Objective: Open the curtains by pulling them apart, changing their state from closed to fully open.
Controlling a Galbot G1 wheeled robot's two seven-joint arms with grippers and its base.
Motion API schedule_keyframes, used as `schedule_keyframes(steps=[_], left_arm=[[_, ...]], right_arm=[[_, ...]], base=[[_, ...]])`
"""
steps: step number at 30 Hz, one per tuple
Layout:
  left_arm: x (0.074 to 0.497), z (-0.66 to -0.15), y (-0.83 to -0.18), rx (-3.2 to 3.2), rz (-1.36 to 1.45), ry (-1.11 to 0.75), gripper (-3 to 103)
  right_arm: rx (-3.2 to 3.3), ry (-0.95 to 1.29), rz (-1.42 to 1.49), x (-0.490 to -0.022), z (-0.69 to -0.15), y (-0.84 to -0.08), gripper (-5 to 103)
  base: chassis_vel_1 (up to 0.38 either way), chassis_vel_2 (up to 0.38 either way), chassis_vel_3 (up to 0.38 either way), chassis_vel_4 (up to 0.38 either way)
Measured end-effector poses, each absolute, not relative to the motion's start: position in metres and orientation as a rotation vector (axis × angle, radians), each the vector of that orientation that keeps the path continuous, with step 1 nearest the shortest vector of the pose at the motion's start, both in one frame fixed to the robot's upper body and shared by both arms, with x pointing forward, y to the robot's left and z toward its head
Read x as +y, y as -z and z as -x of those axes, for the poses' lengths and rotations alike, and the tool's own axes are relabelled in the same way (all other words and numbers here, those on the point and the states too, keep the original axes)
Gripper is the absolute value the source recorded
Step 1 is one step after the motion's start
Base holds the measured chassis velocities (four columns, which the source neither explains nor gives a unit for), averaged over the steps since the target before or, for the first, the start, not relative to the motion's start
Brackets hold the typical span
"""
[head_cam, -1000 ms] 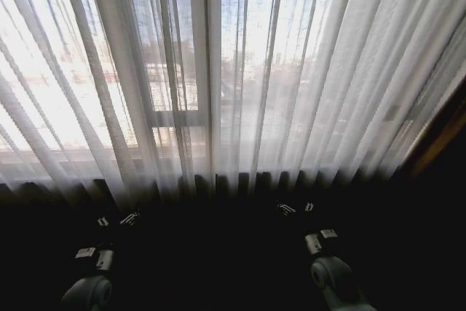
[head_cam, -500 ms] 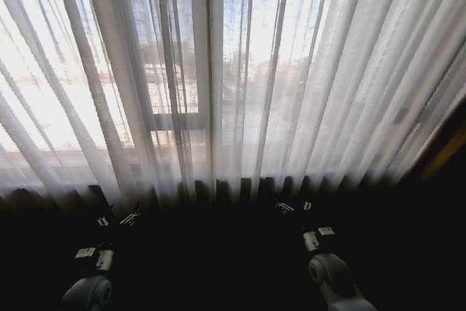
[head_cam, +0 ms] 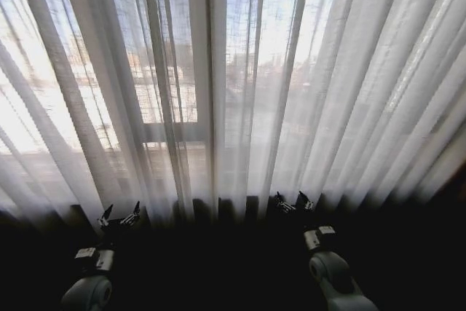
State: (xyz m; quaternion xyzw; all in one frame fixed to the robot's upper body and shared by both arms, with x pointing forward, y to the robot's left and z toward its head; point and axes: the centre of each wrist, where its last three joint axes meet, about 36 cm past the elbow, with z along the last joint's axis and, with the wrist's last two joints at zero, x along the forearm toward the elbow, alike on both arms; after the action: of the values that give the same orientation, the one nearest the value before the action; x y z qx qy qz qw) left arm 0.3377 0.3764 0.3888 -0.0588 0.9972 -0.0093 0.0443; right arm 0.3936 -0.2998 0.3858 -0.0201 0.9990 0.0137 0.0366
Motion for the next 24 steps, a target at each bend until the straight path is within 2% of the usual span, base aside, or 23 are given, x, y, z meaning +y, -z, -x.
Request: schedule_keyframes(steps=[7,16,24], left_arm=[[0.376,-0.338,-0.389,3.047,0.179,0.029,100],[0.376,-0.338,-0.389,3.048,0.180,0.028,100],[0.376,-0.338,-0.389,3.048,0.180,0.028,100]], right_arm=[[3.053,0.025,0.041,-0.298,-0.405,-0.386,100],[3.042,0.107,0.020,-0.298,-0.443,-0.387,100],[3.070,0.099,0.011,-0.281,-0.505,-0.373,100]], base=[[-0.207,0.190,0.176,-0.207],[0.015,0.002,-0.004,0.011],[0.015,-0.008,-0.013,0.009]])
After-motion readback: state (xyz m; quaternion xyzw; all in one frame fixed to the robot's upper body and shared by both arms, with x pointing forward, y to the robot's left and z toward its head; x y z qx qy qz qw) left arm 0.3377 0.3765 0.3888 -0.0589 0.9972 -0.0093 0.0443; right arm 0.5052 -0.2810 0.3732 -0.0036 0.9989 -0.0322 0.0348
